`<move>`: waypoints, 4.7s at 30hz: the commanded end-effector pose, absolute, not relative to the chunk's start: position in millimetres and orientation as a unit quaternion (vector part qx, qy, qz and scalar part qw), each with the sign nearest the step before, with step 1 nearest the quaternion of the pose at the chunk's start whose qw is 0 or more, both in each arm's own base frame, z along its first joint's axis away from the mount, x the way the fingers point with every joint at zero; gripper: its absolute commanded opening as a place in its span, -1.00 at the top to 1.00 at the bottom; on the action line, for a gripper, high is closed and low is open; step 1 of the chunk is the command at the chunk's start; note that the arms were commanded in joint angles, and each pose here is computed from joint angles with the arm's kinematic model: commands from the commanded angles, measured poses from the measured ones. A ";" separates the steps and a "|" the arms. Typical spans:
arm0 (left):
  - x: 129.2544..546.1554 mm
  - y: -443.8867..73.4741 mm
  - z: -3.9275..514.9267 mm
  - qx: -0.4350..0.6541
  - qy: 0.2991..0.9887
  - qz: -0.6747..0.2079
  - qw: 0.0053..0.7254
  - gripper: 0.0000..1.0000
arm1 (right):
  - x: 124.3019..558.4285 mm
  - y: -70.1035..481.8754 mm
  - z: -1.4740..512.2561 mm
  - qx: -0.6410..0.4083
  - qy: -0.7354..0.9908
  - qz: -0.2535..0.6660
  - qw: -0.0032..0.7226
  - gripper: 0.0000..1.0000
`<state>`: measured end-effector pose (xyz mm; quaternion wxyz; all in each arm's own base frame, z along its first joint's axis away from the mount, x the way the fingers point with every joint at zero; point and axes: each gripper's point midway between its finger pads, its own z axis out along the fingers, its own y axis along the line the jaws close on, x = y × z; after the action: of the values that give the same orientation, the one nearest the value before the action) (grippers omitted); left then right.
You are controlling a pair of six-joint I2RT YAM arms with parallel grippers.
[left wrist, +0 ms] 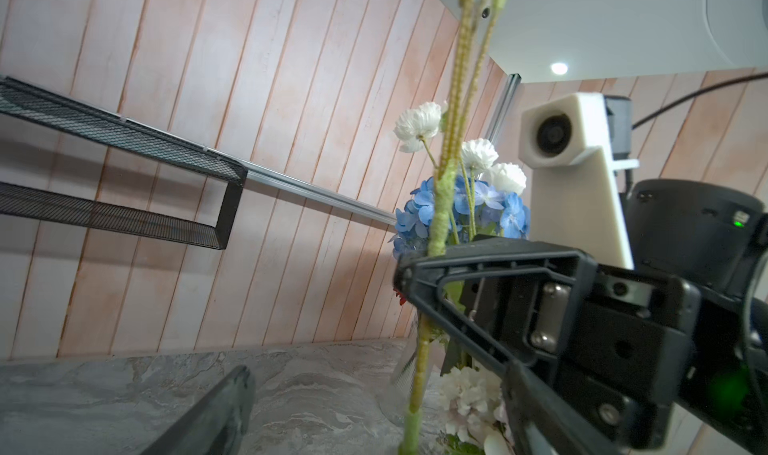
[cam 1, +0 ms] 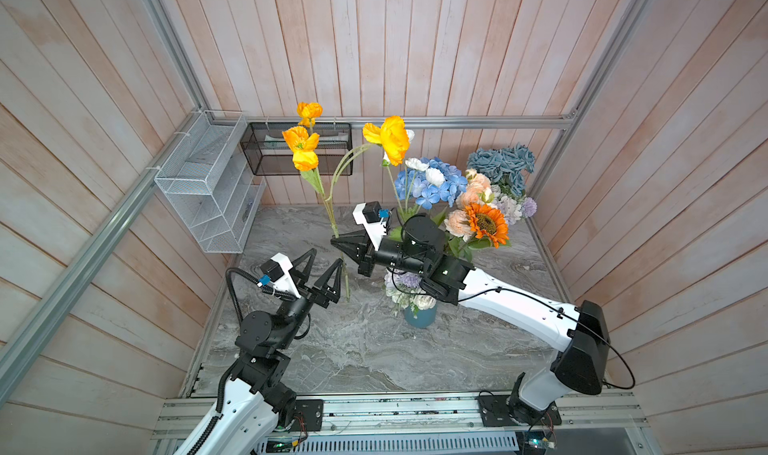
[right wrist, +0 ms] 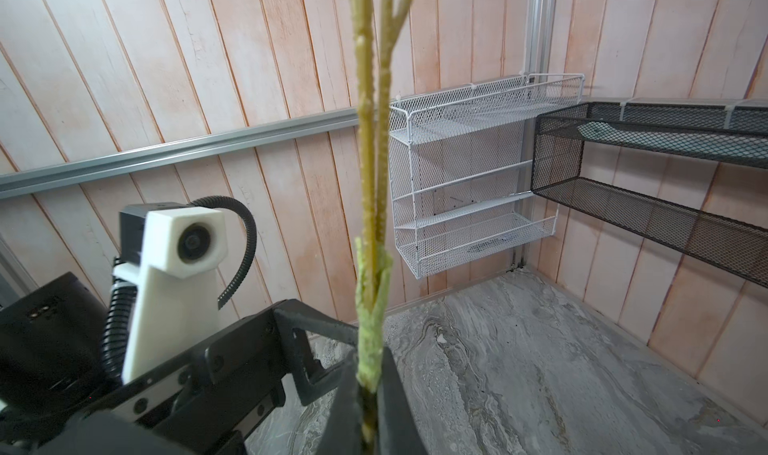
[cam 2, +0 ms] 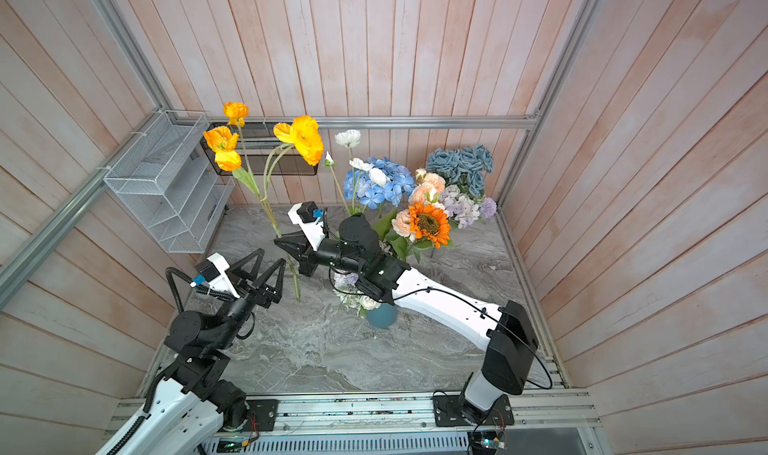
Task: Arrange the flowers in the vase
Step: 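Open left gripper and withdraw it while right gripper holds the poppies raised, then carry the poppies with right gripper to the teal vase while left gripper reaches the vase, then lower poppy stems into the teal vase with right gripper while left gripper steadies it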
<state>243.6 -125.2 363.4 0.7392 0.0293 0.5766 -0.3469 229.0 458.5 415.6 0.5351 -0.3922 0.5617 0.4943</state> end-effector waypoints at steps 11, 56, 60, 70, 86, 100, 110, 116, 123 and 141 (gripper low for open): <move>274.7 -136.5 258.9 -0.018 0.683 -0.355 0.638 -1.00 | 166.4 362.7 523.1 -0.381 0.471 0.509 0.612 1.00; 267.4 -302.4 308.9 0.132 0.633 -0.413 0.641 -1.00 | 222.5 184.4 439.4 -0.181 0.557 0.286 0.759 1.00; 265.8 -299.6 316.9 0.135 0.625 -0.411 0.649 -1.00 | 220.1 192.4 448.0 -0.192 0.541 0.304 0.761 1.00; 265.0 -301.8 316.6 0.139 0.624 -0.417 0.646 -1.00 | 222.8 203.2 439.0 -0.203 0.519 0.315 0.769 1.00; 263.6 -302.9 318.3 0.138 0.623 -0.425 0.642 -1.00 | 223.7 213.9 409.5 -0.239 0.481 0.289 0.793 1.00; 261.1 -301.7 320.5 0.136 0.620 -0.432 0.641 -1.00 | 226.1 213.6 352.1 -0.243 0.533 0.291 0.756 1.00; 260.5 -301.3 321.0 0.133 0.619 -0.436 0.639 -1.00 | 225.6 210.6 335.6 -0.229 0.558 0.306 0.736 0.57; 259.8 -299.4 319.6 0.130 0.620 -0.436 0.639 -1.00 | 216.9 205.3 363.3 -0.226 0.538 0.314 0.749 0.20; 259.2 -296.6 319.5 0.126 0.620 -0.435 0.640 -1.00 | 205.0 201.4 395.2 -0.222 0.506 0.335 0.763 0.21; 259.9 -294.9 317.6 0.125 0.623 -0.431 0.641 -1.00 | 238.8 221.1 320.5 -0.234 0.612 0.301 0.693 0.94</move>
<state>259.2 -301.0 304.0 0.6264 0.1383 0.6385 -0.4252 231.2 218.5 348.4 0.7212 -0.2362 0.5738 0.3080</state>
